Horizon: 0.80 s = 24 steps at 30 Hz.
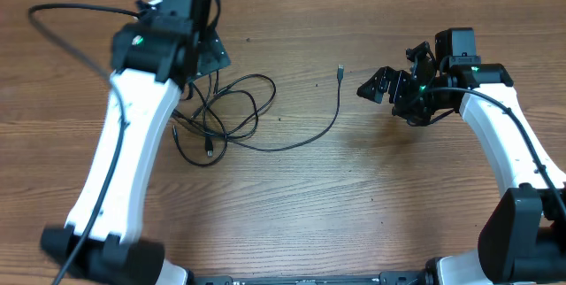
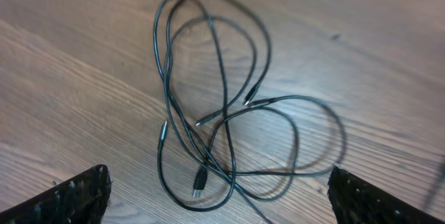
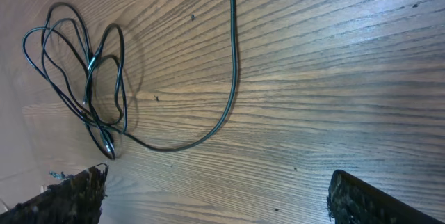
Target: Untangle cables
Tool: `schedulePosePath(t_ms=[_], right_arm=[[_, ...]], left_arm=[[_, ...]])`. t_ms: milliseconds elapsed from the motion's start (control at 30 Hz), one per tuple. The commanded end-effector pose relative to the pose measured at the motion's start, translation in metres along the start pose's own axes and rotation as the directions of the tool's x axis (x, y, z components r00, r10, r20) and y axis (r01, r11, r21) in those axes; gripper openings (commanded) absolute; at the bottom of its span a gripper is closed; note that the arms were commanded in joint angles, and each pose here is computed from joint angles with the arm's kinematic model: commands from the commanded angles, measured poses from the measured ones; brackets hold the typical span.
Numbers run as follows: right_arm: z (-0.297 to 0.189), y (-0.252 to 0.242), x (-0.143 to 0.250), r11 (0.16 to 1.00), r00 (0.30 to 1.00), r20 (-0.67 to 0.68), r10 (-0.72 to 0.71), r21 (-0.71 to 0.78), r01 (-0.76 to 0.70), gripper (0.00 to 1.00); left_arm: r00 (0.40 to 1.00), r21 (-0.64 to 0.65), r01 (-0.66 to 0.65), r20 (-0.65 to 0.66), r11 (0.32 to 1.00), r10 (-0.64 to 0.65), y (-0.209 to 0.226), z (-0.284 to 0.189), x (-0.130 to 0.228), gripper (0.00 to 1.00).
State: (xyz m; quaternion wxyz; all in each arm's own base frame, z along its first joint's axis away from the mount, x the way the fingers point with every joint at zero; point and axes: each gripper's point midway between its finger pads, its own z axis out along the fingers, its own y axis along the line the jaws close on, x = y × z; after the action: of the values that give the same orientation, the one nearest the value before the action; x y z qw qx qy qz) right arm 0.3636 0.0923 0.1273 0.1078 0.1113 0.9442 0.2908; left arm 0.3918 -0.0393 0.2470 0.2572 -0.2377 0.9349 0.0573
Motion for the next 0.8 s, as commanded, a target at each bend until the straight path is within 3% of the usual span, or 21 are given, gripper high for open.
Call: schedulePosePath(t_ms=[0, 367, 767], right_arm=[[0.001, -0.005, 0.0, 1.0, 1.0, -0.002, -0.02, 0.01, 0.02, 1.0], [0.001, -0.005, 0.001, 1.0, 1.0, -0.005, -0.024, 0.011, 0.024, 1.0], [0.001, -0.005, 0.0, 1.0, 1.0, -0.002, -0.025, 0.01, 0.025, 1.0]], left_arm=[[0.998, -0.091, 0.054, -0.036, 0.994, -0.058, 0.003, 0.034, 0.002, 1.0], [0.978, -0.246, 0.029, -0.194, 0.969, -0.079, 0.022, 0.116, 0.023, 1.0], [0.965, -0.305, 0.095, -0.208, 0.948, -0.163, 0.054, 0.147, 0.013, 1.0]])
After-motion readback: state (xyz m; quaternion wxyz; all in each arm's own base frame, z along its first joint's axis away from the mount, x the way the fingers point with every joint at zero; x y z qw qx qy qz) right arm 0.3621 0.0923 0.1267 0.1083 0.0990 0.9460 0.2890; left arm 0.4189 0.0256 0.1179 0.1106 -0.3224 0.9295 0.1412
